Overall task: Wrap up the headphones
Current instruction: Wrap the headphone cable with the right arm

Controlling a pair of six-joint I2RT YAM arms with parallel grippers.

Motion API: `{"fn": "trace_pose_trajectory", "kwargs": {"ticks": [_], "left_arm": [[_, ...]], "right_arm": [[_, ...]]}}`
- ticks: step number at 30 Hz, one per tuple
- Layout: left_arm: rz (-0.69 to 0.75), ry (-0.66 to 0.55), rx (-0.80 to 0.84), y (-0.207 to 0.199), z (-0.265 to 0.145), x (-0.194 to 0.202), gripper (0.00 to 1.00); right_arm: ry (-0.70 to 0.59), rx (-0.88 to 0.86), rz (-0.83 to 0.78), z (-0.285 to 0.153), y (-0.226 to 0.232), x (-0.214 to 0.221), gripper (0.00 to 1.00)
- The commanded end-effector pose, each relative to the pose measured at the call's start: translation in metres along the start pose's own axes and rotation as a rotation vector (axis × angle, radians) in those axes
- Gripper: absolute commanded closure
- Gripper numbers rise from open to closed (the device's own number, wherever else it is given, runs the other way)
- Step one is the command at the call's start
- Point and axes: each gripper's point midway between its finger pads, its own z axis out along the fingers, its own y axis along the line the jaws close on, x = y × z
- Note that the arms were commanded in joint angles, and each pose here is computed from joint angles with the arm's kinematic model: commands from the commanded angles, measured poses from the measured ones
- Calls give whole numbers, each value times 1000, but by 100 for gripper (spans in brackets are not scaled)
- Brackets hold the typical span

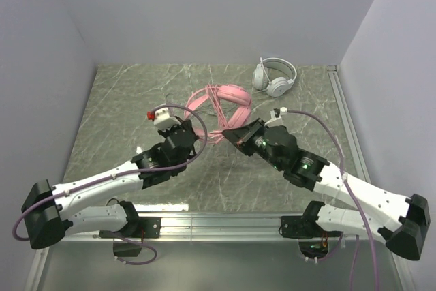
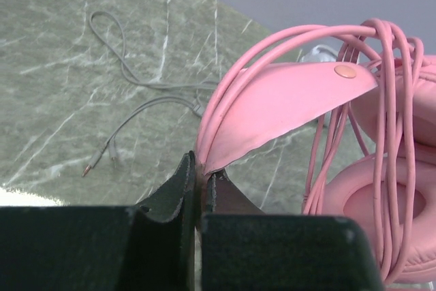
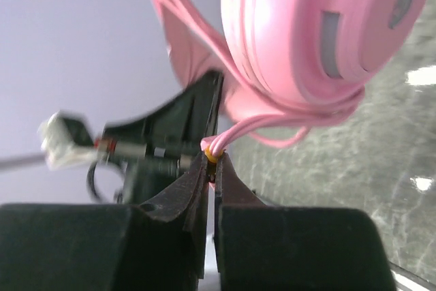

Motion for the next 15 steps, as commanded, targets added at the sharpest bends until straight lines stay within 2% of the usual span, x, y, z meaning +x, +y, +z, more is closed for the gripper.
{"fn": "trace_pose_trajectory", "kwargs": {"ticks": [1, 8, 15], "left_arm": [[-170, -75, 20, -30, -4, -27, 100], [-198, -46, 33, -27, -11, -16, 100], [-168, -18, 84, -49, -14, -21, 100]], "right_arm": [[-146, 55, 98, 9, 22, -26, 100], [-234, 177, 76, 24, 0, -37, 100], [-271, 336, -19, 38, -25, -40, 100]]}}
